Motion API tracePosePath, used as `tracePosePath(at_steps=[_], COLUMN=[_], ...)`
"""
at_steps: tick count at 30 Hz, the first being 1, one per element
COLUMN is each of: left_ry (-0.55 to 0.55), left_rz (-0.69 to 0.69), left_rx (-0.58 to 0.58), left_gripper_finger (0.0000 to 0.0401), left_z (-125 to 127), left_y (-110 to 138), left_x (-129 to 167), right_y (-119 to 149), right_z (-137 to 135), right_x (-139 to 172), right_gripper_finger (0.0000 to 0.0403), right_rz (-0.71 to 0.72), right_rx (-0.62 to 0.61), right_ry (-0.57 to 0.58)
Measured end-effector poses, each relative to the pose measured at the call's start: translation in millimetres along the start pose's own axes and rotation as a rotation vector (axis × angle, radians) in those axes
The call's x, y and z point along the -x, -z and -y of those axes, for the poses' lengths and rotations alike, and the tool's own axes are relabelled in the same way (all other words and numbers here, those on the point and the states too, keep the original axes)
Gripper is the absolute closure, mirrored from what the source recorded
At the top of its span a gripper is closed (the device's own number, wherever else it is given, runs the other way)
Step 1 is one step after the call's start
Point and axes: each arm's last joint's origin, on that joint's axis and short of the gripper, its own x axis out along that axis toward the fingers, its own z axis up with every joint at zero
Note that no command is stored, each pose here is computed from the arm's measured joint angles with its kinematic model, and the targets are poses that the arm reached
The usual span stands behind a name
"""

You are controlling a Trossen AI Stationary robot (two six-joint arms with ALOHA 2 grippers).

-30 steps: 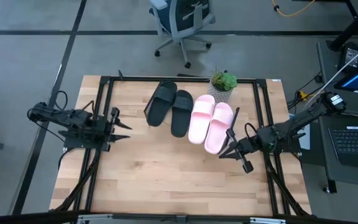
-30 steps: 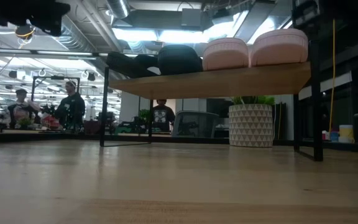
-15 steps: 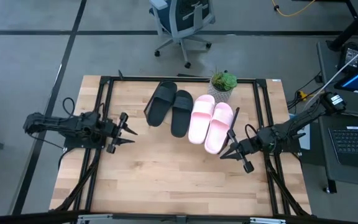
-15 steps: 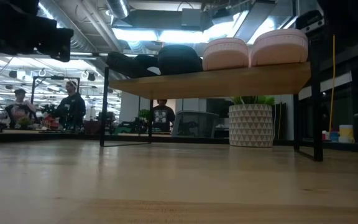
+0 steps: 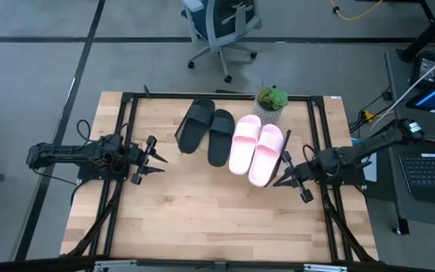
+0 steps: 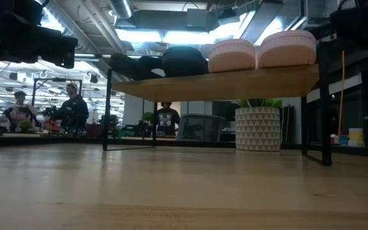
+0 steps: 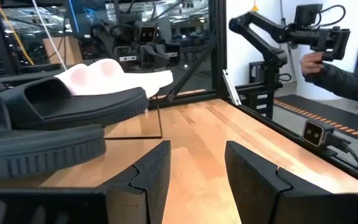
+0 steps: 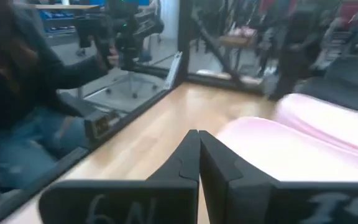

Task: Pick and place slides into the shelf
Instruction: Return to Home Position

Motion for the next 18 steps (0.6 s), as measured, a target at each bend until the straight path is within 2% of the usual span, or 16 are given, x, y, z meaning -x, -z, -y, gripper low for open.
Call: tracePosePath(at_steps=[4, 18], left_ry=[-0.018, -0.018], left_rz=[-0.001, 0.002], left_rx=[-0.001, -0.001], left_gripper_finger=[0.0256, 0.0256], left_z=[-0.5, -0.5], left_y=[0.0, -0.3], left_x=[0.0, 0.0], right_y=[19.3, 22.3], right_z=[2.4, 1.9], right_x=[19.6, 26.9], right_gripper_finger=[0.0399, 0.0383], right_rz=[0.126, 0.106], right_rx=[0.001, 0.018], right_ry=[0.035, 0.032])
